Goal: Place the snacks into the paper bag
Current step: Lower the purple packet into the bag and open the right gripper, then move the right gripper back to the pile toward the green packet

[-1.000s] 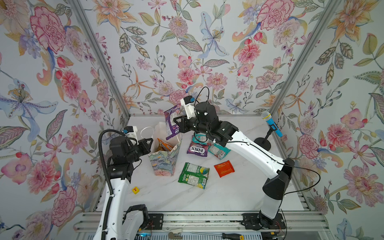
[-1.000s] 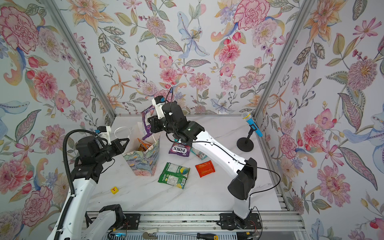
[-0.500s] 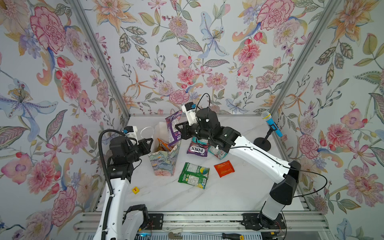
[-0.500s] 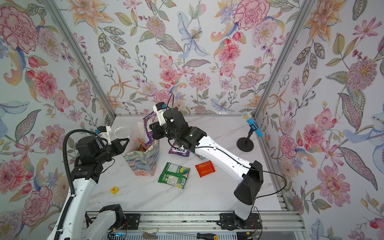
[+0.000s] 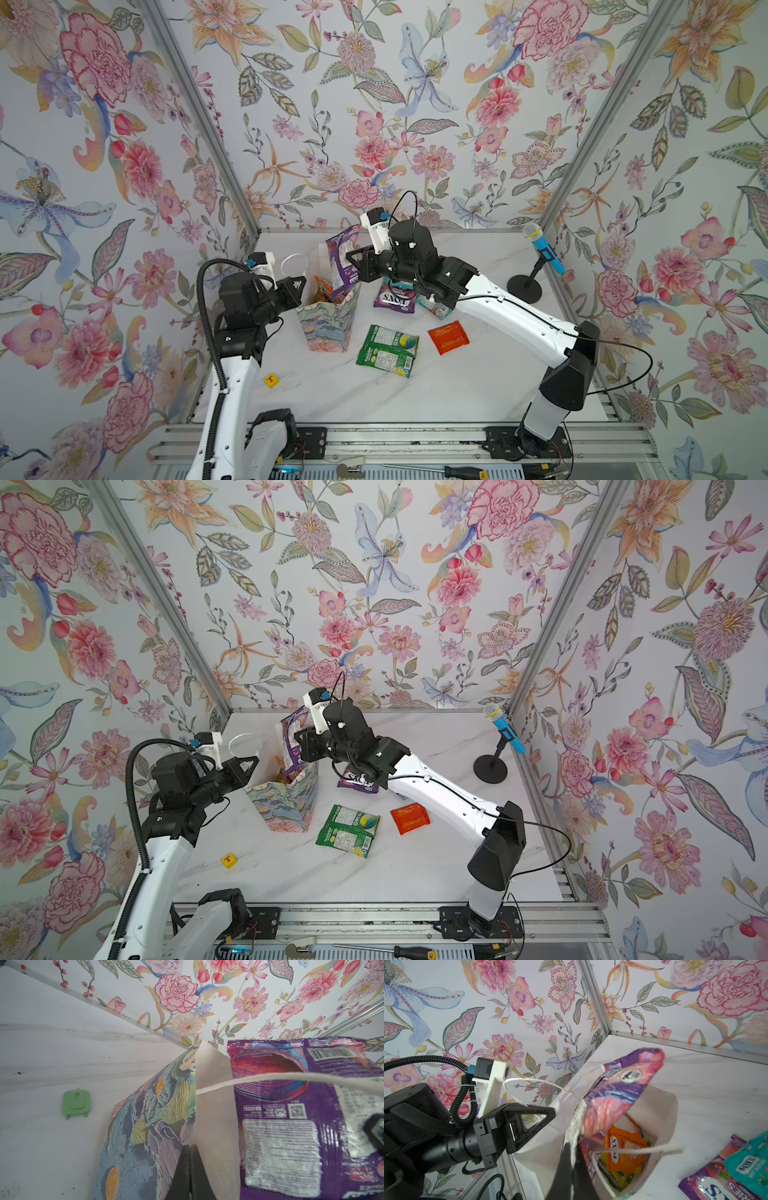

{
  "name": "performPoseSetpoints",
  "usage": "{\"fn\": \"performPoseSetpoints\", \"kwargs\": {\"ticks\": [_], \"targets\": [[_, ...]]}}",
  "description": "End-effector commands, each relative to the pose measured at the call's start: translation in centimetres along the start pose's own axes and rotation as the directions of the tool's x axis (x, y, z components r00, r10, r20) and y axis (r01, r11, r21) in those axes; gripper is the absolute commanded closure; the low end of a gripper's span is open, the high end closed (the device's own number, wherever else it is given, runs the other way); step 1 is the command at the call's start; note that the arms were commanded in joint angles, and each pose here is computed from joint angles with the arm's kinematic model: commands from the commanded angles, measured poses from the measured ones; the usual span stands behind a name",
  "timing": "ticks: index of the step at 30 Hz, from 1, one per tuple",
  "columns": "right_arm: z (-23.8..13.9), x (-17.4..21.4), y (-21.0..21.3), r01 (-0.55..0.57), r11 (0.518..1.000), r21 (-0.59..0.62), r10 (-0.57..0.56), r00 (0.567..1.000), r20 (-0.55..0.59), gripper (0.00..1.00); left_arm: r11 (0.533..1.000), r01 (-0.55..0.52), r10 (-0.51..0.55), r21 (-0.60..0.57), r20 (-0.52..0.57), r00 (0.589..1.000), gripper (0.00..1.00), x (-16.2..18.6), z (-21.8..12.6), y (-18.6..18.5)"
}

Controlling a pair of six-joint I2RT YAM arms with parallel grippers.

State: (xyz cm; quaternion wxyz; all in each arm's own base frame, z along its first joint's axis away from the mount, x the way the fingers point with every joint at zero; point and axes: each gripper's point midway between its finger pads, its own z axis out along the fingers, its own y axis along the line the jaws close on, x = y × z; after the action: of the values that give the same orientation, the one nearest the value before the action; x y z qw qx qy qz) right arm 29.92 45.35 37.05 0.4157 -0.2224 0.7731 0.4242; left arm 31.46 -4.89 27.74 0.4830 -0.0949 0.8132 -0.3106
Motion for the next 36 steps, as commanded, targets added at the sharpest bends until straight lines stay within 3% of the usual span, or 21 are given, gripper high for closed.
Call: {"fn": "performPoseSetpoints", "kwargs": {"ticks": [1,18,26,36], "targets": [[0.2,-1.3,1.7,-0.015,0.998,-0.062,0.018,0.999,0.051,1.00,0.999,-0.020,0.020,0.037,0.017,1.000,0.99,-0.3,-0.2,-0.9],[2.8,0.3,1.7,-0.072,0.994,-0.084,0.072,0.997,0.005,1.00,0.999,-0.021,0.021,0.041,0.015,1.000,0.99,-0.1,-0.1,-0.9],[2.0,-0.7,1.6,-0.064,0.995,-0.074,0.066,0.997,0.032,0.61,0.999,-0.029,0.029,0.040,0.013,1.000,0.98,-0.1,-0.2,-0.9],[-2.4,-2.5,-1.0,-0.040,0.999,0.008,0.038,0.992,0.124,0.51,0.999,-0.028,0.027,0.041,0.014,1.000,0.98,-0.1,-0.2,-0.9]]}}
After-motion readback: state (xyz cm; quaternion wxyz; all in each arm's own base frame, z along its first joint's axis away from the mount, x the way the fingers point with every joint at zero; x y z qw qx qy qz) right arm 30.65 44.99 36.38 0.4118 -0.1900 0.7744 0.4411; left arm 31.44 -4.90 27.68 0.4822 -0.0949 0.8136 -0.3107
